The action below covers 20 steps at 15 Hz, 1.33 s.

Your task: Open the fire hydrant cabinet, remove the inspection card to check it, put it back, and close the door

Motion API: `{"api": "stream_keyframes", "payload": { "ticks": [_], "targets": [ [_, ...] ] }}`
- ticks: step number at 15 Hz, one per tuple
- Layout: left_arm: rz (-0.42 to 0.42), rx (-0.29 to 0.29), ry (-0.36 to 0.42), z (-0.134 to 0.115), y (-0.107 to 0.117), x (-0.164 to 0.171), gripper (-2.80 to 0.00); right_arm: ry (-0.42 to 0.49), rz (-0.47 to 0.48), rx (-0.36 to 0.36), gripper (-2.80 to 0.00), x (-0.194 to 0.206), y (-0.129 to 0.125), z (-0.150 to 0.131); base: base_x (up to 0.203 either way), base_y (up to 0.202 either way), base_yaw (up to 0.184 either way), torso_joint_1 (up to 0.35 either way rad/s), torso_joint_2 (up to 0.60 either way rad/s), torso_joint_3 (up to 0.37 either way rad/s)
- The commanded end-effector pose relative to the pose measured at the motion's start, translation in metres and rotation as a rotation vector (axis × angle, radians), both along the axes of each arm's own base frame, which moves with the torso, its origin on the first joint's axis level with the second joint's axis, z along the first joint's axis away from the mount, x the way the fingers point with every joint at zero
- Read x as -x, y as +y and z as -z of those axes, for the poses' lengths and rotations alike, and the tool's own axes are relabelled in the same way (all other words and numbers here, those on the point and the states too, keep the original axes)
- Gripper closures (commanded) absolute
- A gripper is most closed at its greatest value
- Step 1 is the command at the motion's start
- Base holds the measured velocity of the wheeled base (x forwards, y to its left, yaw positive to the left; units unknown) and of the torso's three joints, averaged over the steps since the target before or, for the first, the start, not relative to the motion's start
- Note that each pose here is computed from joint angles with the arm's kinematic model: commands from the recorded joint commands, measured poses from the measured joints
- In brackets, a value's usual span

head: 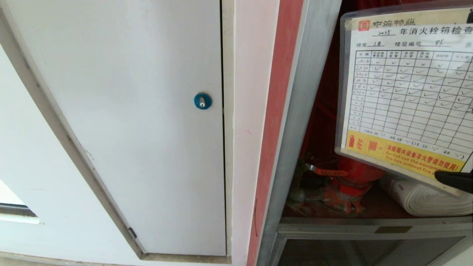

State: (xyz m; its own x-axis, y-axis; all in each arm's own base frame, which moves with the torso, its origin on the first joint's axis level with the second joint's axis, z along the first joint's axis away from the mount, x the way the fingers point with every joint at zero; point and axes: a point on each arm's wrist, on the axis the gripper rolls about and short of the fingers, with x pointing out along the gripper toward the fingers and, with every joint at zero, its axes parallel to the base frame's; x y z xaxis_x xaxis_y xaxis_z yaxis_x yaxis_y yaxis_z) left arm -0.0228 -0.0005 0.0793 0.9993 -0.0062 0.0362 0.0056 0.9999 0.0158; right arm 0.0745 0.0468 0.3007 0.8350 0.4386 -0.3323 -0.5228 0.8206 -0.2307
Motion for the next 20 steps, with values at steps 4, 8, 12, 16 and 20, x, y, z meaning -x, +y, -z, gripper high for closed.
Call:
{"api": "stream_keyframes", "payload": {
  "ticks": [4, 8, 12, 16, 20],
  "targets": [
    [-0.001, 0.0, 0.013, 0.004, 0.0, -0.001, 0.0, -0.035, 0.104, 0.102, 0.0, -0.002, -0.002, 0.005, 0.0, 0.0, 0.0, 0.0, 0.0, 0.0],
    [0.0, 0.0, 0.013, 0.004, 0.0, -0.001, 0.0, -0.072, 0.2, 0.189, 0.0, -0.004, -0.004, 0.003, 0.0, 0.0, 0.0, 0.0, 0.0, 0.0],
    [0.0, 0.0, 0.013, 0.004, 0.0, -0.001, 0.0, -0.113, 0.302, 0.26, 0.0, -0.008, -0.005, -0.003, 0.0, 0.0, 0.0, 0.0, 0.0, 0.0],
    [-0.001, 0.0, 0.013, 0.004, 0.0, -0.001, 0.0, -0.162, 0.35, 0.267, 0.0, -0.004, -0.009, -0.017, 0.0, 0.0, 0.0, 0.0, 0.0, 0.0],
    [0.0, 0.0, 0.013, 0.004, 0.0, -0.001, 0.0, -0.179, 0.458, 0.363, 0.0, -0.009, -0.009, -0.021, 0.0, 0.0, 0.0, 0.0, 0.0, 0.0]
  ]
}}
